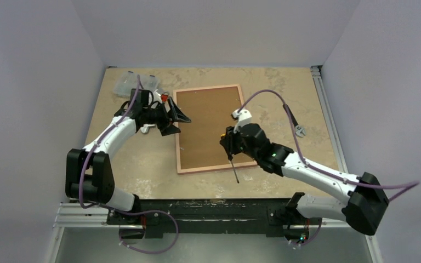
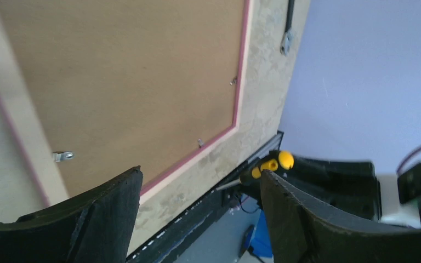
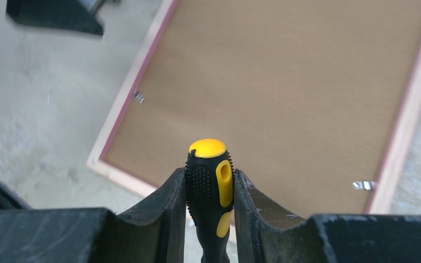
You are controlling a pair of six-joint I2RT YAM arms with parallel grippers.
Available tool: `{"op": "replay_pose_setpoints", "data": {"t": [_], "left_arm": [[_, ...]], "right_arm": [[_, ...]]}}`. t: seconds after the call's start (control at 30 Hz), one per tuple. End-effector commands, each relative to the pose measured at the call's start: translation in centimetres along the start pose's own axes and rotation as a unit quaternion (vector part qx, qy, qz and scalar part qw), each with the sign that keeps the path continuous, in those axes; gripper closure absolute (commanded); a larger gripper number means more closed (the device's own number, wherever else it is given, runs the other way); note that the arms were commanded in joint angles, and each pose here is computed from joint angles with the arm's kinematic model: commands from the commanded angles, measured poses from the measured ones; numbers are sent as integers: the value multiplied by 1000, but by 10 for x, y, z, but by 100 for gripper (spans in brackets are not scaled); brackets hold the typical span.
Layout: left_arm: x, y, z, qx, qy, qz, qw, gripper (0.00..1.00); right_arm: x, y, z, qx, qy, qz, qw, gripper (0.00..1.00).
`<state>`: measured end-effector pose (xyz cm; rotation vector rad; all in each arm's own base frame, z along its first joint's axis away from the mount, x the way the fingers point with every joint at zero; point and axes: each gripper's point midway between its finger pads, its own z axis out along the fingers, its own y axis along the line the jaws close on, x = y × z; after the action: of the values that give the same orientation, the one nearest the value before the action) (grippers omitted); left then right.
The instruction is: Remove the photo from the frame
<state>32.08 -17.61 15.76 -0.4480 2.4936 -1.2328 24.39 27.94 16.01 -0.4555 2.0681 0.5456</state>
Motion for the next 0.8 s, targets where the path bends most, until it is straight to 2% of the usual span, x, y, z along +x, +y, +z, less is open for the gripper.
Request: {"op": "replay_pose_setpoints", "data": {"t": [0.0, 0.13, 0.23, 0.37, 0.5, 0.6, 0.77], "left_arm": [[23, -51, 11, 86, 58, 83, 991, 24], [55, -80, 15, 133, 94, 145, 976, 24], [81, -101, 11, 163, 112, 204, 959, 23], [114, -114, 11, 180, 148, 260, 937, 23], [144, -118, 17, 188, 186, 284, 922, 23], [162, -113, 24, 176, 217, 289, 915, 24], [188, -115, 30, 181, 251, 300, 902, 25]], "right_arm": [[-38, -24, -19, -33, -85, 180, 979, 100], [-42, -52, -30, -69, -110, 307, 943, 100], [-45, -56, -35, -132, -122, 389, 904, 100], [-68, -49, -55, -229, -196, 432, 850, 100], [-79, -50, -57, -246, -224, 432, 838, 100], [-87, -45, -68, -277, -245, 437, 820, 100], [-93, -44, -69, -276, -249, 440, 818, 100]]}}
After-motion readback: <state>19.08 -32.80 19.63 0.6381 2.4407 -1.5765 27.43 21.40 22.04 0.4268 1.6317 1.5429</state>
